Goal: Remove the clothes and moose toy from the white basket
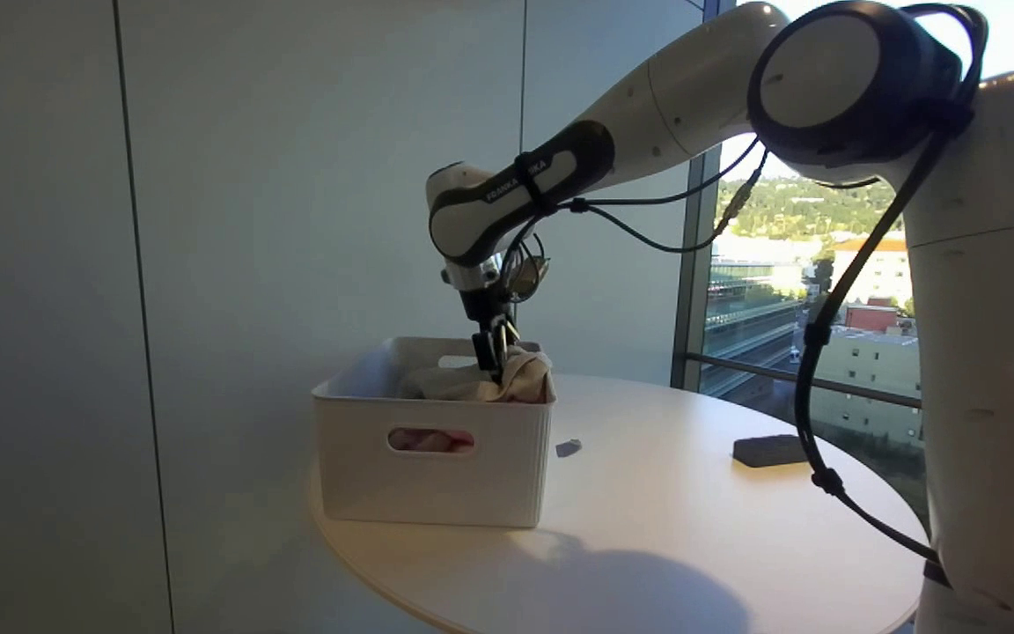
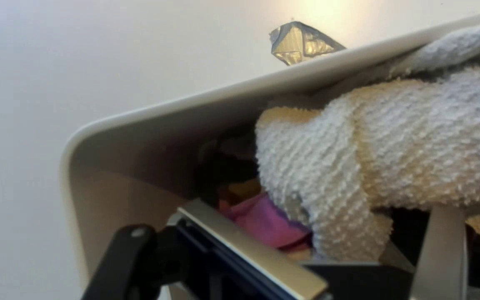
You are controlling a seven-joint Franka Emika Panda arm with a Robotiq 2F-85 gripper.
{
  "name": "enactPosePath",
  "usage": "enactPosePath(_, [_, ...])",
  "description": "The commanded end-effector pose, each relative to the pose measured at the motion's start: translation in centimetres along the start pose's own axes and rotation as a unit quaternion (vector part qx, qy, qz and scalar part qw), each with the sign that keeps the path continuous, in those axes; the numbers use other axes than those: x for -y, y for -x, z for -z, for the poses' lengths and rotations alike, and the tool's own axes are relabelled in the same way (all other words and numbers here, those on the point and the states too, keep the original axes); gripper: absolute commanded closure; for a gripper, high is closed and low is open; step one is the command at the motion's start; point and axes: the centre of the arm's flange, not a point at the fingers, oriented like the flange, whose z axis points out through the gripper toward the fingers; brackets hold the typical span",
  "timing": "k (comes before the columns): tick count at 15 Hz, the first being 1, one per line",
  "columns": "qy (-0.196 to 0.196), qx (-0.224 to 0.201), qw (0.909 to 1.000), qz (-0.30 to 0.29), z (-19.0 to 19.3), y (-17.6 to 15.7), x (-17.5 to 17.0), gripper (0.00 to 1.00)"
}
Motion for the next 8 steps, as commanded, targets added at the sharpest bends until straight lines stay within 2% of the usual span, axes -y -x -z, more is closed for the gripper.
enactPosePath(1, [-0.066,0.012,0.9976,0.014,0.8,-1.4,-1.9,0.33])
enactPosePath(3, [-0.082,0.006,0.9965,0.019,1.4,-1.6,-1.6,0.47])
enactPosePath(5, [-0.075,-0.008,0.9967,0.031,3.0,-1.4,-0.7,0.6])
enactPosePath(8, [-0.033,-0.054,0.9962,0.06,7.9,-0.6,1.7,0.8])
